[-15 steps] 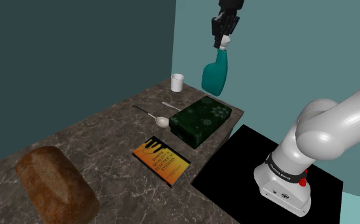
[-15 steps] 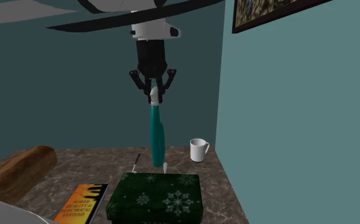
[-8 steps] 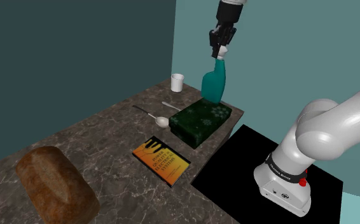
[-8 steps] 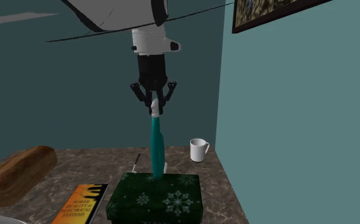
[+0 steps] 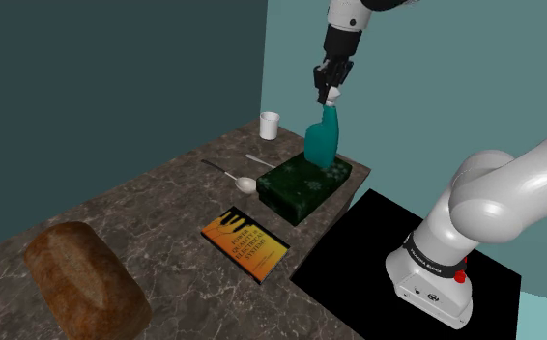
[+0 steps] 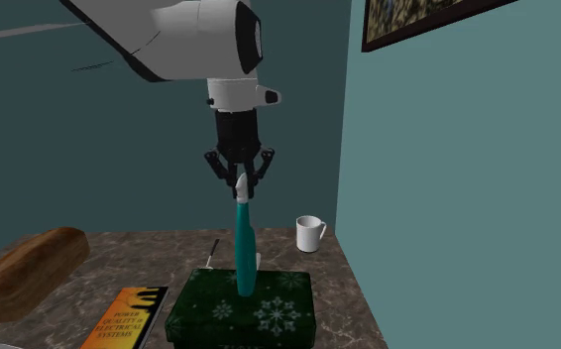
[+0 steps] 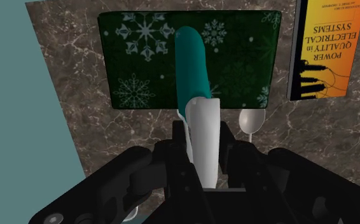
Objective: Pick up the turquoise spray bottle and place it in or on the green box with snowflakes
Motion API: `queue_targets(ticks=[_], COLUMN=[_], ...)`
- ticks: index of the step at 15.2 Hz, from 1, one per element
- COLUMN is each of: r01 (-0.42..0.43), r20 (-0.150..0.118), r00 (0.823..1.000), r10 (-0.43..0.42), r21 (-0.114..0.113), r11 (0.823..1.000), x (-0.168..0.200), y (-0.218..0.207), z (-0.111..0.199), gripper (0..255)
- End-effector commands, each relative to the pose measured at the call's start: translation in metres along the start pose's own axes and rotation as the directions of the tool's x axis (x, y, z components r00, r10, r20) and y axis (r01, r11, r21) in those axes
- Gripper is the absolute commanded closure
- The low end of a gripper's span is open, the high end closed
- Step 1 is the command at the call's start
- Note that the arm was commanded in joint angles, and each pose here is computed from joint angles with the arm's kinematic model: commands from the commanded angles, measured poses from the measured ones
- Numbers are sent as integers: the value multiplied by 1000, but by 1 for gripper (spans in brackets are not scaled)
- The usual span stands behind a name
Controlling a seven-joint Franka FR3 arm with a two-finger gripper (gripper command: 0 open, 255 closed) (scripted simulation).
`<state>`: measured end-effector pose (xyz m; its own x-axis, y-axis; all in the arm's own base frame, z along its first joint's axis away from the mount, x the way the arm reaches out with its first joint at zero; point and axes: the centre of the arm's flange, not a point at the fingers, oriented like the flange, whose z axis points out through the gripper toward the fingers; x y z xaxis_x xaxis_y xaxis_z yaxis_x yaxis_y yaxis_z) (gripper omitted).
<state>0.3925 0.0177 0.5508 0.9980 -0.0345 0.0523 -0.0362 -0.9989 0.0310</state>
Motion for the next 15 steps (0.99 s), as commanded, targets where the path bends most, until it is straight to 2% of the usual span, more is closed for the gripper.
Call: queue_targets(ticks=[1, 5, 13, 14, 15], r01=[0, 0, 0, 0, 0], r20=[-1, -1, -1, -1, -1], r00=[1000, 1000, 1000, 1000, 1000], r10=[0, 0, 0, 0, 0], r21=[0, 0, 0, 0, 0], r11=[1000, 1000, 1000, 1000, 1000], x=[0, -1, -1, -1, -1], y=[1, 0, 0, 0, 0], z=[11, 32, 32, 32, 32], gripper=[255, 255, 255, 0, 0])
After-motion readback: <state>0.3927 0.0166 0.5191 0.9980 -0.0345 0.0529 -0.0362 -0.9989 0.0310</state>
